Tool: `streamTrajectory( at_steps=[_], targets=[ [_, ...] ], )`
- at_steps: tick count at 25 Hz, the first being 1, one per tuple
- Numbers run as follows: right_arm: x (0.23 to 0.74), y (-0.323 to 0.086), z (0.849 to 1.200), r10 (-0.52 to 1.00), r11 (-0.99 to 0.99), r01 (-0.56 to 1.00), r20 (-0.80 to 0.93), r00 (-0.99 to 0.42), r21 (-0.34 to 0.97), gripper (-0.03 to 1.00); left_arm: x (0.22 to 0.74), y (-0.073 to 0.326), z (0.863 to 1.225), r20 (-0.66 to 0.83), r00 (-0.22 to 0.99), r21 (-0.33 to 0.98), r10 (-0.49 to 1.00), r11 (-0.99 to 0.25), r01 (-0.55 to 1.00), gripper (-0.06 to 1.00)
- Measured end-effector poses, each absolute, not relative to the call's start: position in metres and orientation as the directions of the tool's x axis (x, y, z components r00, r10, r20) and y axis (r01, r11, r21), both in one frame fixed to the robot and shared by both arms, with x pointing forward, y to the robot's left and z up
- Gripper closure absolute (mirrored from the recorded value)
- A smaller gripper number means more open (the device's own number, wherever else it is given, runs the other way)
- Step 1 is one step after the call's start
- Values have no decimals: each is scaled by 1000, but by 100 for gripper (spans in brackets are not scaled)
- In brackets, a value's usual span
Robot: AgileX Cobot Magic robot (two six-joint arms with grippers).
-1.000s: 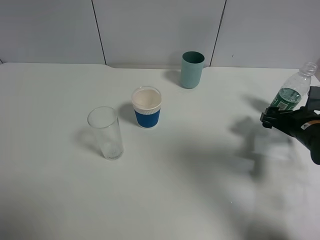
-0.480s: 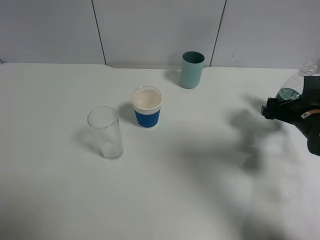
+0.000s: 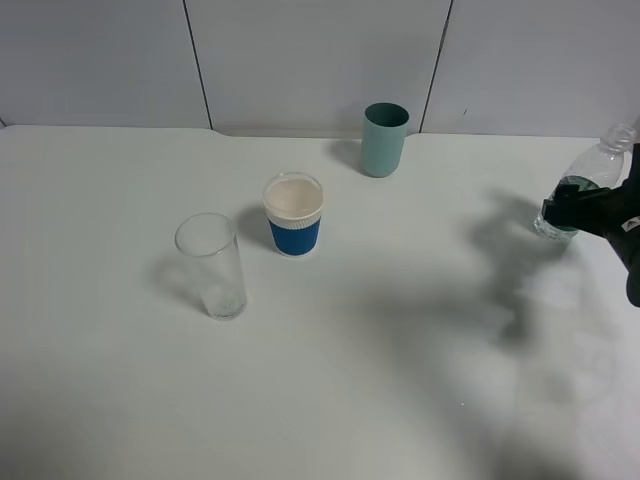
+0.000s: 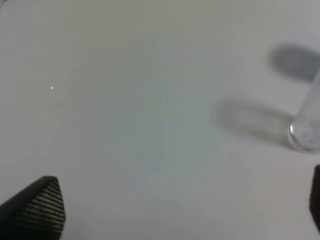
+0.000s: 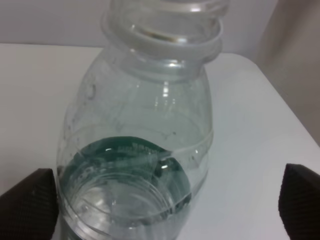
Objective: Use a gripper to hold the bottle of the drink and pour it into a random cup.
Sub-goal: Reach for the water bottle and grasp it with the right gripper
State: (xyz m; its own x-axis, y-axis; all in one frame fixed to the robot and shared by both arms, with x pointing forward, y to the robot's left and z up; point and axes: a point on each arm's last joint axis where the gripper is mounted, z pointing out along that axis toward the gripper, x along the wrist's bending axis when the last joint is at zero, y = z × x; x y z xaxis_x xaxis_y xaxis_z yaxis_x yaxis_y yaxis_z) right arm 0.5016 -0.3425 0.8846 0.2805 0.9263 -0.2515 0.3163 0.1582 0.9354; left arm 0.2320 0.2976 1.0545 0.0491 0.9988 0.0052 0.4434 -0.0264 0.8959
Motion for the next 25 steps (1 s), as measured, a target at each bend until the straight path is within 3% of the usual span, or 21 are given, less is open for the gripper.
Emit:
streamTrajectory(
  at_steps=[10, 25],
  targets=[
    [503, -346, 852, 925, 151, 417, -277, 259, 896, 10, 232, 298, 1054, 5, 49, 896, 999, -26, 443, -5],
    [536, -345, 857, 933, 188, 327, -273, 237, 926, 10, 232, 298, 1054, 5, 49, 896, 999, -26, 443, -5]
  ],
)
